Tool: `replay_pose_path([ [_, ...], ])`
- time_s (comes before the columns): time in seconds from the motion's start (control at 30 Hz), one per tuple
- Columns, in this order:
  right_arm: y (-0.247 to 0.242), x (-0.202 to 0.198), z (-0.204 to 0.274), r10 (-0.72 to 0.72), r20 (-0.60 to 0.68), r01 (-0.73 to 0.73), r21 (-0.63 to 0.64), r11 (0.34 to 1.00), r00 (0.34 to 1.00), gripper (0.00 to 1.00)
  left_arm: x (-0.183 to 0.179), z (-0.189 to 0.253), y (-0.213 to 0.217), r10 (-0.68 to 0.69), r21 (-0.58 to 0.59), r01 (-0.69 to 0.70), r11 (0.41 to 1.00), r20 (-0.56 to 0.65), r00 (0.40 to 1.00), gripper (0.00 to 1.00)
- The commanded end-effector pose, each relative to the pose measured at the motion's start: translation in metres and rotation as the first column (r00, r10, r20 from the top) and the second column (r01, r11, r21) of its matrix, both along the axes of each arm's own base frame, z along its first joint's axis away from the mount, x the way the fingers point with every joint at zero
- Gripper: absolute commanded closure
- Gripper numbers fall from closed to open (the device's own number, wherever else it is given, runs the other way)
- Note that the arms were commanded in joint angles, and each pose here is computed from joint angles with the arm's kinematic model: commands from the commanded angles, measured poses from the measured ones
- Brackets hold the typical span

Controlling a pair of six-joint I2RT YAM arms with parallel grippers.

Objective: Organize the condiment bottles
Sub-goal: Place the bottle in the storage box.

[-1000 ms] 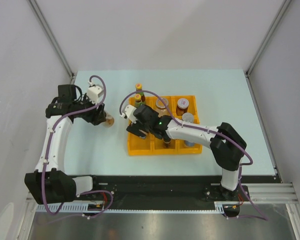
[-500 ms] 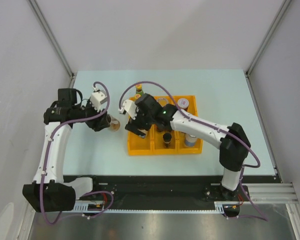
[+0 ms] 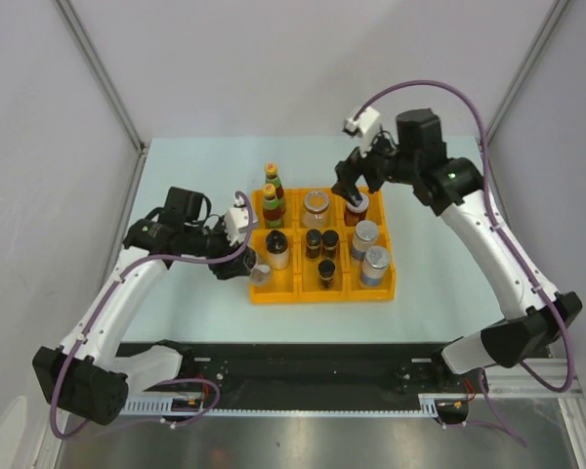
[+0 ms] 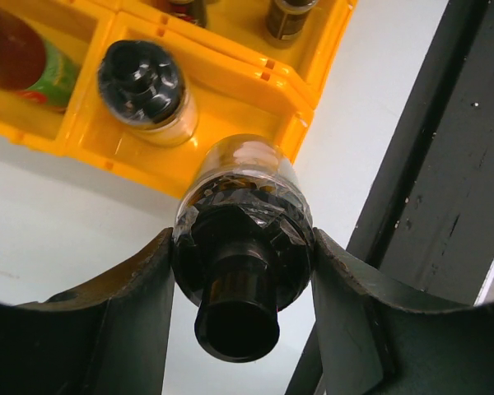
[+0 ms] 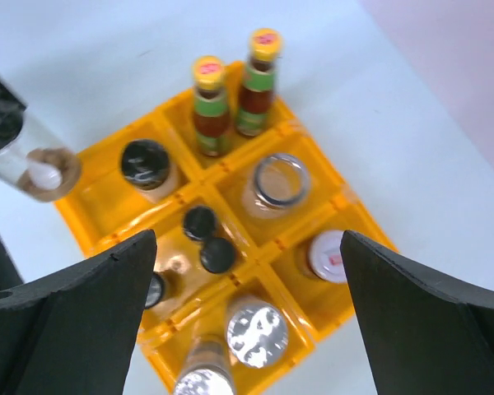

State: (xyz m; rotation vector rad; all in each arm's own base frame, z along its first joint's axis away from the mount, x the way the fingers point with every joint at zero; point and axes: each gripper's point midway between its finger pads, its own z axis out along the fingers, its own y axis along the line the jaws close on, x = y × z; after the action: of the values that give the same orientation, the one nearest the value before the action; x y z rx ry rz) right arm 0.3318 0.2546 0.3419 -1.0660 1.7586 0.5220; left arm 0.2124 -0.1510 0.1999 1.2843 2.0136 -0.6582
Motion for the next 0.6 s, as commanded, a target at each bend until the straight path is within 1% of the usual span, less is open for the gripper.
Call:
replay_pose_path([
  [0.0,-0.049,-0.001,0.023,-0.087,0.025,0.086,0.061,0.994,0.996,0.00,0.012,-0.003,-0.023,-0.011,-0.025,0.012,1.000,0.050,0.999,1.00],
  [0.07,-0.062,-0.001,0.025,-0.107,0.024,0.105,0.077,0.992,0.994,0.00,0.013,-0.016,-0.026,0.006,-0.007,-0.006,1.000,0.036,0.999,1.00],
  [0.1,-0.068,-0.002,0.027,-0.120,0.029,0.117,0.083,0.990,0.992,0.00,0.020,-0.017,-0.029,0.019,0.006,-0.020,1.000,0.073,0.997,1.00],
  [0.17,-0.083,0.001,0.026,-0.148,0.019,0.145,0.092,0.985,0.989,0.00,0.022,-0.028,-0.033,0.027,0.028,-0.029,0.999,0.072,0.997,1.00],
  [0.2,-0.086,0.000,0.027,-0.154,0.020,0.152,0.098,0.984,0.988,0.00,0.029,-0.030,-0.032,0.047,0.046,-0.052,0.998,0.099,0.994,1.00],
  [0.23,-0.093,0.001,0.026,-0.167,0.013,0.165,0.105,0.981,0.986,0.01,0.030,-0.033,-0.033,0.050,0.052,-0.055,0.997,0.100,0.994,1.00],
  [0.37,-0.103,-0.001,0.027,-0.179,0.010,0.177,0.122,0.977,0.984,0.00,0.032,-0.047,-0.039,0.051,0.078,-0.058,0.995,0.092,0.994,1.00],
  [0.57,-0.104,-0.001,0.022,-0.174,-0.006,0.173,0.130,0.976,0.985,0.00,0.035,-0.054,-0.046,0.052,0.075,-0.059,0.995,0.082,0.995,1.00],
])
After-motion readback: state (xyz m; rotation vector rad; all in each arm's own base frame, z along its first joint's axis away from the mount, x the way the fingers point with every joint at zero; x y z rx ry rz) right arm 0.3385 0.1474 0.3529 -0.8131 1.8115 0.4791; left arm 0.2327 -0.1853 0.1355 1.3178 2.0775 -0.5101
